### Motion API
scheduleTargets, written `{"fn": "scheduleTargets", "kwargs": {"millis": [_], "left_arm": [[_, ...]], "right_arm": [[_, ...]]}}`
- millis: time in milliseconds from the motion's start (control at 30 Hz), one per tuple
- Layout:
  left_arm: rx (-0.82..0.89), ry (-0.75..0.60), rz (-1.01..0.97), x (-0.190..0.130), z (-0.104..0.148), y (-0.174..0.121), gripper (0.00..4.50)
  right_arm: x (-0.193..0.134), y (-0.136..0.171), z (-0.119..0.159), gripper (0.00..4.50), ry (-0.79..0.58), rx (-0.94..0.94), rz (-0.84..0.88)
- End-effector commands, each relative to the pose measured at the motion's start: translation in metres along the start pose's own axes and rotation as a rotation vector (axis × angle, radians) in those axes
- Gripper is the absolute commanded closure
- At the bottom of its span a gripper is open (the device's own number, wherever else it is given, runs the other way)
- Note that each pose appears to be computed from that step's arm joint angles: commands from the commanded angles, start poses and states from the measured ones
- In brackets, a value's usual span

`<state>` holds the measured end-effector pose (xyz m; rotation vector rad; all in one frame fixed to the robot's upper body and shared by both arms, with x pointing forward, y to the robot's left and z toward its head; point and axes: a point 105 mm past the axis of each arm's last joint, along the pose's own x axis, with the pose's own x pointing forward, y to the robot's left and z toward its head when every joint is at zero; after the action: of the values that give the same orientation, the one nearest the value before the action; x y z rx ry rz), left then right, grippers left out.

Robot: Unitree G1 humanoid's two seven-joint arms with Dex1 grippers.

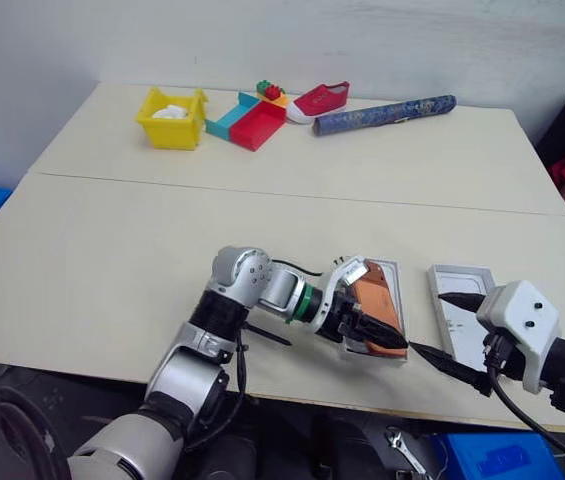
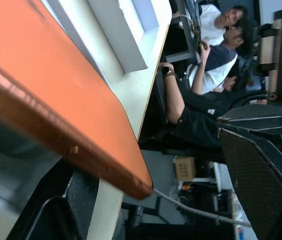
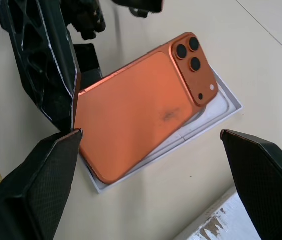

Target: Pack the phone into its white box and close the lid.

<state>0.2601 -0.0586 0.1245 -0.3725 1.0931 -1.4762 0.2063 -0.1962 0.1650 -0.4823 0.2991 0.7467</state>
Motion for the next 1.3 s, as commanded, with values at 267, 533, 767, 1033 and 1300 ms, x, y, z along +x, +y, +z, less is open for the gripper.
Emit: {"fn": "scheduleTargets", "kwargs": {"millis": [267,533,767,1033,1300], "left_arm": [[0.174,0.018,-0.037,-0.016,0.016,-0.011,0.71],[0.231,0.052,-0.027,-0.037,0.009,-0.012,0.71],[0.396,0.015,0.027,-0.069,0.006,-0.008,0.71],[0.857,-0.132,0.074,-0.110,0.012,-0.017,0.54],[1.154,-0.122,0.058,-0.138,-0.001,-0.022,0.04]], "right_arm": [[0.002,-0.001,0.005,0.00,-0.029,-0.022,-0.022],[0.002,-0.003,0.003,0.00,-0.028,-0.019,-0.025],[0.000,-0.006,0.002,0.00,-0.027,-0.015,-0.033],[-0.004,-0.013,-0.009,0.00,0.017,0.143,-0.196],[0.006,-0.023,-0.037,0.00,0.063,0.383,-0.476]]}}
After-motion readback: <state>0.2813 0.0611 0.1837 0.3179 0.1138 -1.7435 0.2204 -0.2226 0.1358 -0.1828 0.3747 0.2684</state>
